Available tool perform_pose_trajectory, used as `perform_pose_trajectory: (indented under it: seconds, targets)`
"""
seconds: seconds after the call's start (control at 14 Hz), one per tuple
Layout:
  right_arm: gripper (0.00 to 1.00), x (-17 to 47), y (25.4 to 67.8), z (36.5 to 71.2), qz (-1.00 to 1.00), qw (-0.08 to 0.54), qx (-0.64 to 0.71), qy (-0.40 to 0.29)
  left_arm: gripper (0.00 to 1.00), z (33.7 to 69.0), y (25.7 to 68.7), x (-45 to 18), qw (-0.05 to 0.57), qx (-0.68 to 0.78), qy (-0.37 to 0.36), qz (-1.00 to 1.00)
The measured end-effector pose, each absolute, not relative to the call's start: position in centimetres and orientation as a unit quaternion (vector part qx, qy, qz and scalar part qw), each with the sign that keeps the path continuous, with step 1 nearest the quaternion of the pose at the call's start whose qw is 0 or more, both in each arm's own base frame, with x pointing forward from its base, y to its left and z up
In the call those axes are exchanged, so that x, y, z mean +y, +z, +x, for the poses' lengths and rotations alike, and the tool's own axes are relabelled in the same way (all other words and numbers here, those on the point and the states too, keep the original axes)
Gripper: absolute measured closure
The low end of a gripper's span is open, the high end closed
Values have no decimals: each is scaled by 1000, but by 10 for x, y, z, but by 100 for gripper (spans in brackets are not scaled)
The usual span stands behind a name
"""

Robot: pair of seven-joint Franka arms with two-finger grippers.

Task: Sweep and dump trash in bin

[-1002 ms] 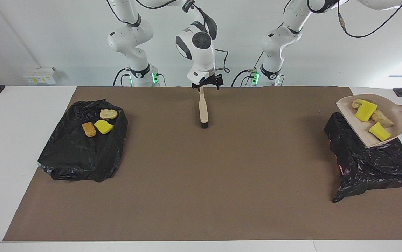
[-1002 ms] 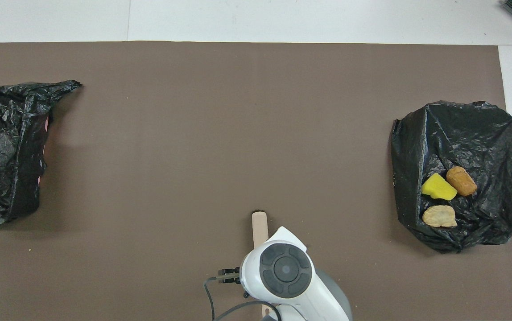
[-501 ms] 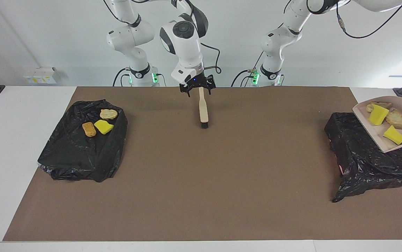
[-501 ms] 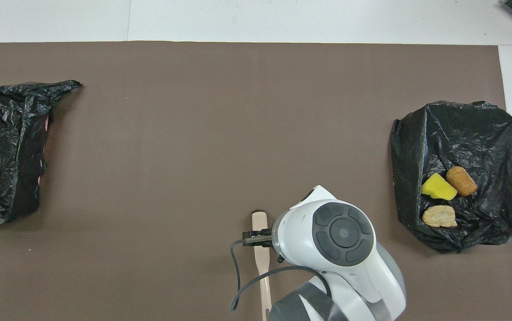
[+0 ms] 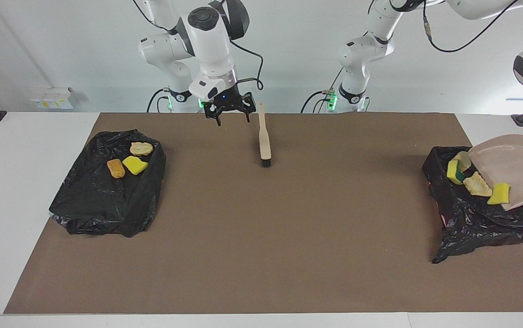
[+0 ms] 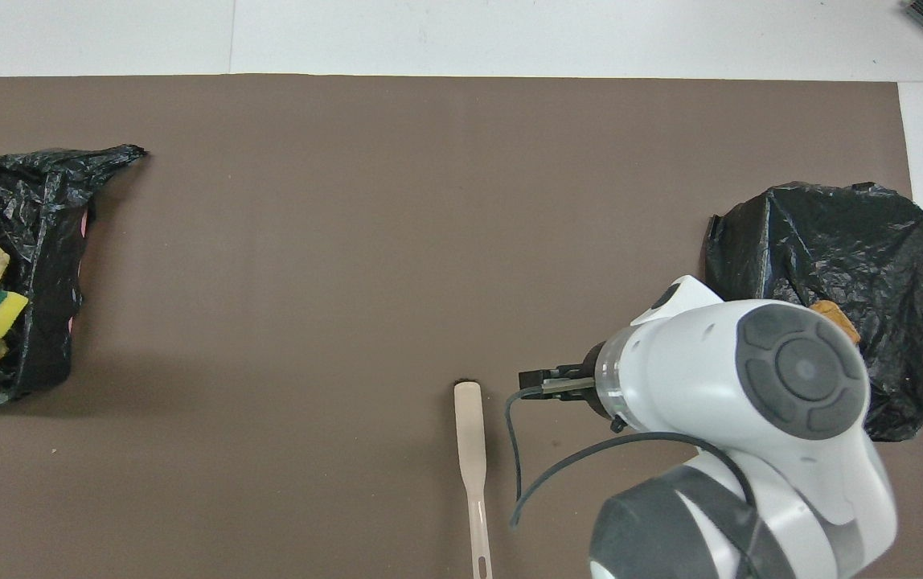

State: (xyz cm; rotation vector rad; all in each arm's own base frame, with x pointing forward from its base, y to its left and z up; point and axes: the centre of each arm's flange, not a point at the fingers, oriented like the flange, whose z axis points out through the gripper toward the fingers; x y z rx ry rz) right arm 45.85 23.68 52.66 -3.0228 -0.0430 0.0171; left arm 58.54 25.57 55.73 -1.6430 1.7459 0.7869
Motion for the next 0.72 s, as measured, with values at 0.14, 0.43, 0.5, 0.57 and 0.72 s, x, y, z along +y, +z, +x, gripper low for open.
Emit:
perform_pose_trajectory:
  seconds: [0.14, 0.43, 0.5, 0.57, 0.72]
  targets:
    - [0, 222, 539, 467, -999, 49, -10, -10, 68, 581, 565, 245, 326, 662, 323, -593]
    - [0, 177, 567, 486, -999, 23, -12, -25, 68, 581, 573, 235, 351, 664, 355, -557]
    - [0, 160, 573, 492, -999, 17, -20, -25, 68, 581, 574, 235, 353, 663, 357, -555]
    - [0, 140, 580, 496, -999, 9, -30, -23, 68, 581, 577, 235, 355, 667, 360, -548]
    - [0, 105, 590, 502, -999, -2, -32, -16, 68, 579, 590, 232, 358, 675, 359, -535]
